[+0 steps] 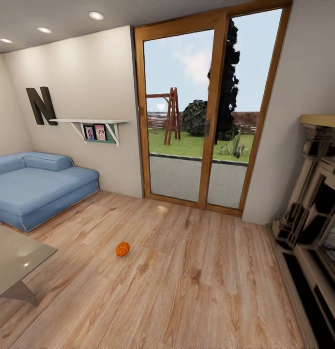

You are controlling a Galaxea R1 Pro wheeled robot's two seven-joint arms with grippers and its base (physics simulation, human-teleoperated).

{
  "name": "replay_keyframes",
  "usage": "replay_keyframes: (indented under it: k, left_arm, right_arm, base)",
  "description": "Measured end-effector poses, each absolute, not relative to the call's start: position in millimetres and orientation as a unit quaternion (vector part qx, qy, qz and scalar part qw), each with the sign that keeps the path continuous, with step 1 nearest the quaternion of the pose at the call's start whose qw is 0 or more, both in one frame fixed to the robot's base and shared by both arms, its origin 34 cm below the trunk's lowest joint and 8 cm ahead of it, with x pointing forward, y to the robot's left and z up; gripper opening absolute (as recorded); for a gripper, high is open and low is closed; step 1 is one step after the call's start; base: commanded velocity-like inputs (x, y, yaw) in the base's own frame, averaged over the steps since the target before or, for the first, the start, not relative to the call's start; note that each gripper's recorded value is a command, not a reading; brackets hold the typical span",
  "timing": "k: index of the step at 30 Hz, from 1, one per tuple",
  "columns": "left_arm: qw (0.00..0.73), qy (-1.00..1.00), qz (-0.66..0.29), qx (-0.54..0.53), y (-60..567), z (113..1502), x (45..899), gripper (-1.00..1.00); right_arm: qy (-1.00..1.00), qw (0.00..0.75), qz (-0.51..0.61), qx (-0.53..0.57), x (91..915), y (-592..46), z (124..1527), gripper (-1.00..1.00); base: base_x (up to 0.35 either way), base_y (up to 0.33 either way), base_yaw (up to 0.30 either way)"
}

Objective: Place each of the two pumpkins and all three candles from the living room inside a cabinet in the living room (use any cabinet), then make sure every cabinet is closed, and position the cauldron so it is next to a table in the living room.

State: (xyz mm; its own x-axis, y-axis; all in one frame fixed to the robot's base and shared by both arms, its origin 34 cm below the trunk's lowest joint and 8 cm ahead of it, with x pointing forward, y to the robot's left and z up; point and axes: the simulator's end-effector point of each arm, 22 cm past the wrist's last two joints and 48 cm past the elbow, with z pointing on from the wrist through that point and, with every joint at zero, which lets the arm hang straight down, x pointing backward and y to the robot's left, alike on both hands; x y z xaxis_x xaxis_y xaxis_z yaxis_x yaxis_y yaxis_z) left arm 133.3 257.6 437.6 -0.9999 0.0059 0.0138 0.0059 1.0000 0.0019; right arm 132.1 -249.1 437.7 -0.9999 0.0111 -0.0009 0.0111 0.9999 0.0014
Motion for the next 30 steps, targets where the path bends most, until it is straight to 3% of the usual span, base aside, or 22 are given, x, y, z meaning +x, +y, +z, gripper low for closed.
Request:
replay_keyframes:
  k: [10,30]
  left_arm:
    - [-0.008,-1.000,-0.001,-0.005,258,438,140,1.00]
    - [-0.031,-0.999,-0.002,-0.006,259,438,154,1.00]
  right_arm:
    - [1.000,0.003,0.001,0.006,133,-249,438,1.00]
    - [1.000,0.027,0.001,0.007,147,-249,438,1.00]
  base:
    - [-0.030,0.074,-0.043]
    - [0.050,0.262,-0.220]
